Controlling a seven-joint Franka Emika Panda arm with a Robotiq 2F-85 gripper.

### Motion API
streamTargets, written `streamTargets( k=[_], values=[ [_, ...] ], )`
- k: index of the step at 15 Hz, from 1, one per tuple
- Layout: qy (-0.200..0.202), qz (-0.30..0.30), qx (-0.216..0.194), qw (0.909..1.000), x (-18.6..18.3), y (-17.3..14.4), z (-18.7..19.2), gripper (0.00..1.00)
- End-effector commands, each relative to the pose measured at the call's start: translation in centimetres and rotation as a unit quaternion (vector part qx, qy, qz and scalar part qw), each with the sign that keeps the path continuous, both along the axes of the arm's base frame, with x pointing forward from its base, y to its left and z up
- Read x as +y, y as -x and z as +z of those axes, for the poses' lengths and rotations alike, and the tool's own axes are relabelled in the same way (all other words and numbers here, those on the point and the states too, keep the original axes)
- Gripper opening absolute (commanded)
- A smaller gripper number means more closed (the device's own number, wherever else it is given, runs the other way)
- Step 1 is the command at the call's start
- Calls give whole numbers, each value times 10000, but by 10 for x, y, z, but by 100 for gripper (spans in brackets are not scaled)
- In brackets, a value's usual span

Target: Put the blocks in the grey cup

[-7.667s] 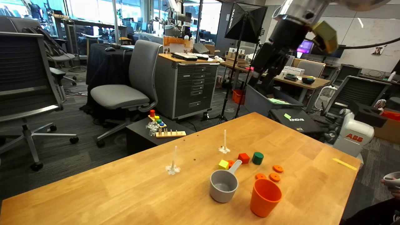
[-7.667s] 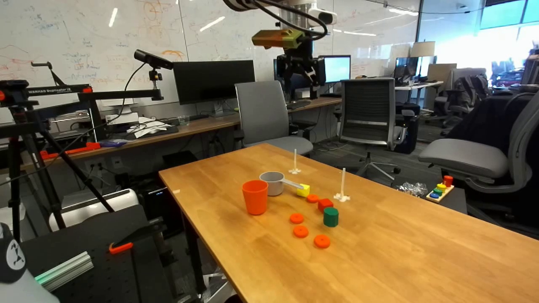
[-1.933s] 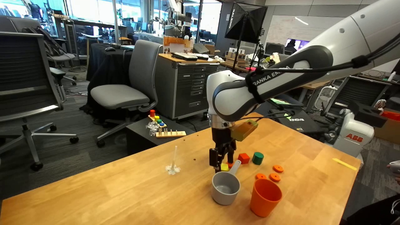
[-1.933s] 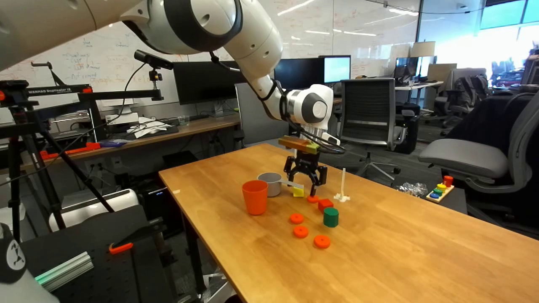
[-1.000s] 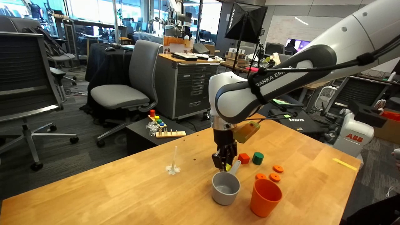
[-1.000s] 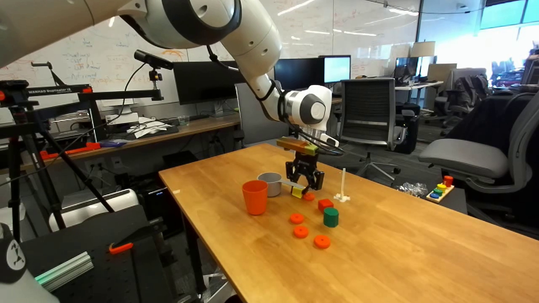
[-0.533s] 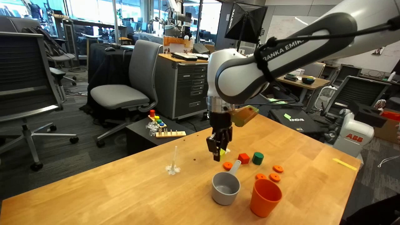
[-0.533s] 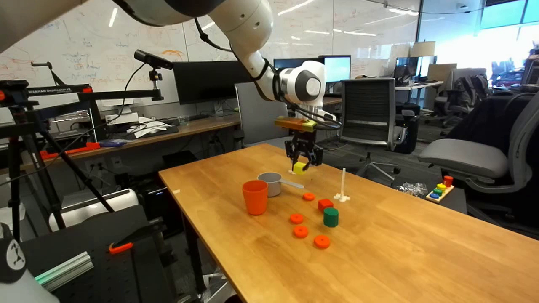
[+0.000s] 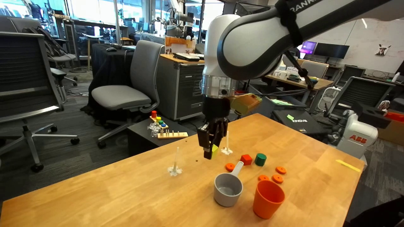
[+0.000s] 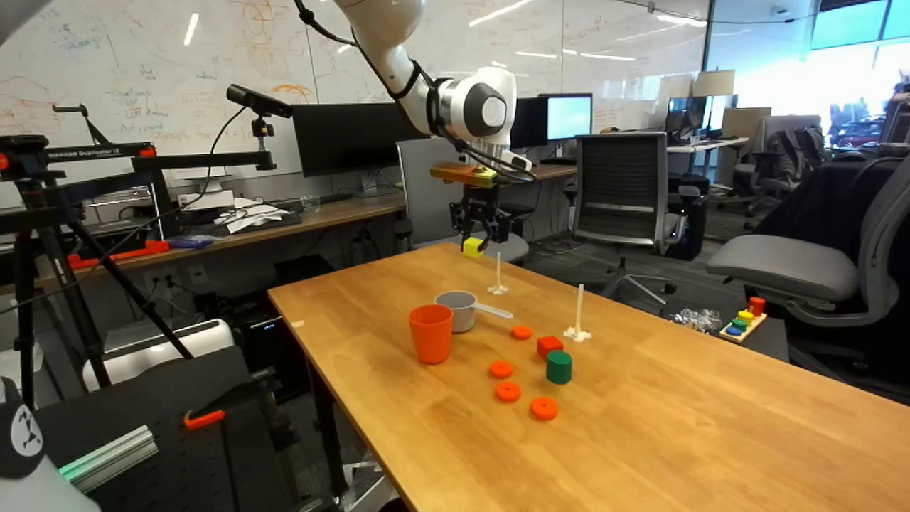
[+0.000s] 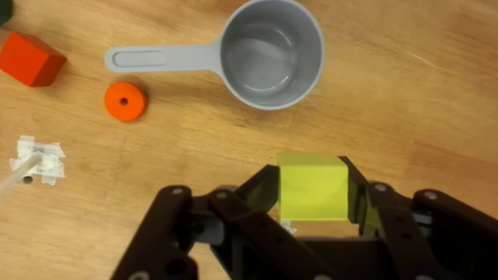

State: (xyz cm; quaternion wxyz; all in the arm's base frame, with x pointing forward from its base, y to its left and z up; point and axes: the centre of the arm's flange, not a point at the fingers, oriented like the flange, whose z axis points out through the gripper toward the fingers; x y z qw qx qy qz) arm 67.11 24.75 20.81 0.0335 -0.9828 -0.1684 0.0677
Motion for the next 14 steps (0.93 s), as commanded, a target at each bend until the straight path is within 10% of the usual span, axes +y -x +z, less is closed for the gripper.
streamTargets(
  k=[1, 10, 11, 14],
  values=[
    [-258, -256, 189, 9992, -4, 53, -9, 18],
    [-96, -538, 199, 9983, -39, 100, -40, 18],
    [-133, -614, 236, 9977, -41, 101, -38, 68],
    [-35, -623, 149, 9979, -47, 104, -34, 84]
  ],
)
